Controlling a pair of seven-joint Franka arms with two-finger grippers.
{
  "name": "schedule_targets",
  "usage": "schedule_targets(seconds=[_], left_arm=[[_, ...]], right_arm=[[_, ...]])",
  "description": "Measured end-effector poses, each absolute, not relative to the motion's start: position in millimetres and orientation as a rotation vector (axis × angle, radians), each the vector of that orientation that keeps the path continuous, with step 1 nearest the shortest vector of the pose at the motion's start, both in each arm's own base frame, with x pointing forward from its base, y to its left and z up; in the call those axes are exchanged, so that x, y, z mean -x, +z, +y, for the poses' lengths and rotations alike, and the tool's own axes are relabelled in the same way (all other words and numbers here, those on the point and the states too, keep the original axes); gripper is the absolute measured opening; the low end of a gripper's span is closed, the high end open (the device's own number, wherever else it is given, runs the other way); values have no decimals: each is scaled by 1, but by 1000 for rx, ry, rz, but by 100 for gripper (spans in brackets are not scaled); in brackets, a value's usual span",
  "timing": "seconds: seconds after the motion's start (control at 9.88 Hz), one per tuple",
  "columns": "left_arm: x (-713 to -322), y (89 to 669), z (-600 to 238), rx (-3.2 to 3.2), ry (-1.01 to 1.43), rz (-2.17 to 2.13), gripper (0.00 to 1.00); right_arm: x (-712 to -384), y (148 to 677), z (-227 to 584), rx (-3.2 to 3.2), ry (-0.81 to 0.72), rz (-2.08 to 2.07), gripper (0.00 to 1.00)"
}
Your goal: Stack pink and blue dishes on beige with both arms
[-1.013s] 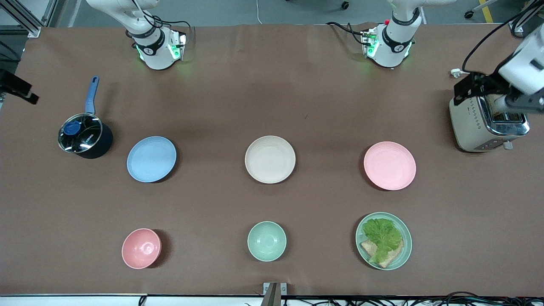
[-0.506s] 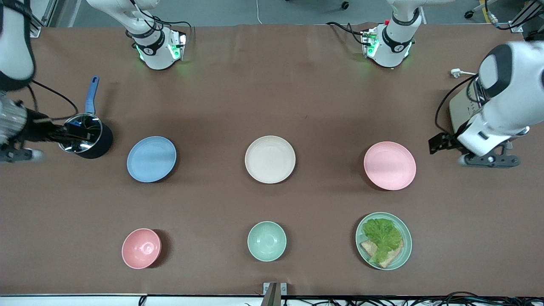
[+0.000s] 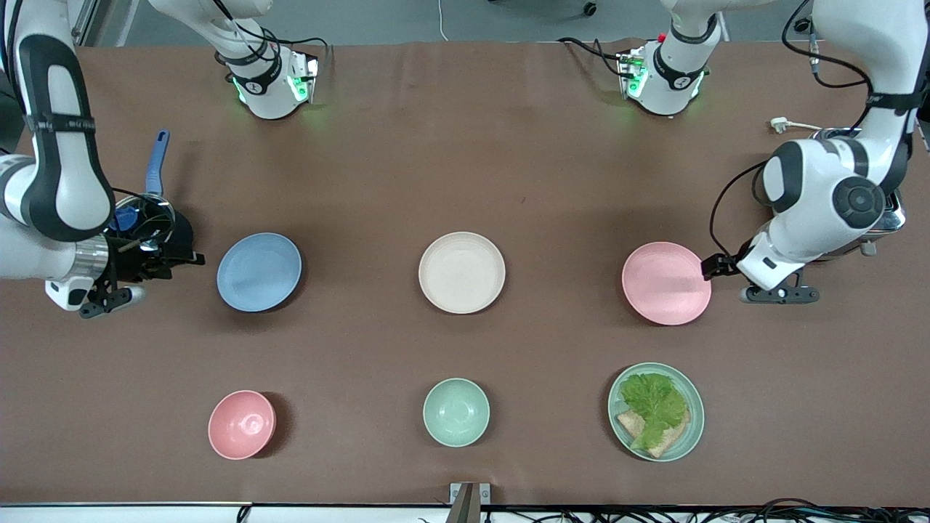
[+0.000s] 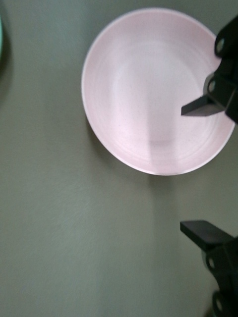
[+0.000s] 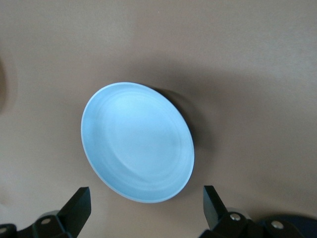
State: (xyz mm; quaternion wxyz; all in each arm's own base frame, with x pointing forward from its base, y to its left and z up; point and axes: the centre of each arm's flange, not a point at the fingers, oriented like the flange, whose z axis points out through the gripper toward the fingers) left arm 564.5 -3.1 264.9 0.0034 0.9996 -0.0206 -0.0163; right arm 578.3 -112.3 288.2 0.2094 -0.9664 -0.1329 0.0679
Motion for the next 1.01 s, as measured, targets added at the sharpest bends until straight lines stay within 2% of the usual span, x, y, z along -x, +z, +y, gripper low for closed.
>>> schedule_targets(seconds=[0.2,0.51,0.61,0.71,0.81,1.01], left_arm=[[-563,231,-2,-3127,-75,-76,72],[-562,204,5,-3122,-96,-61,69],[-561,201,9,-3121,-104,-57,63],[-561,200,11,-3120,-107,-53,57],[-561,200,14,-3120,-107,-46,47],[-561,200,16,-3120,-103,-43,32]], right_arm=[[-560,235,-139,2609,131,-361,100],[-559,194,-140,2563,77,-235,97],[-559,186,-139,2559,80,-219,95],[-558,182,-139,2559,88,-215,90],[-556,180,-139,2560,90,-212,83],[-549,173,-137,2555,110,-212,63]])
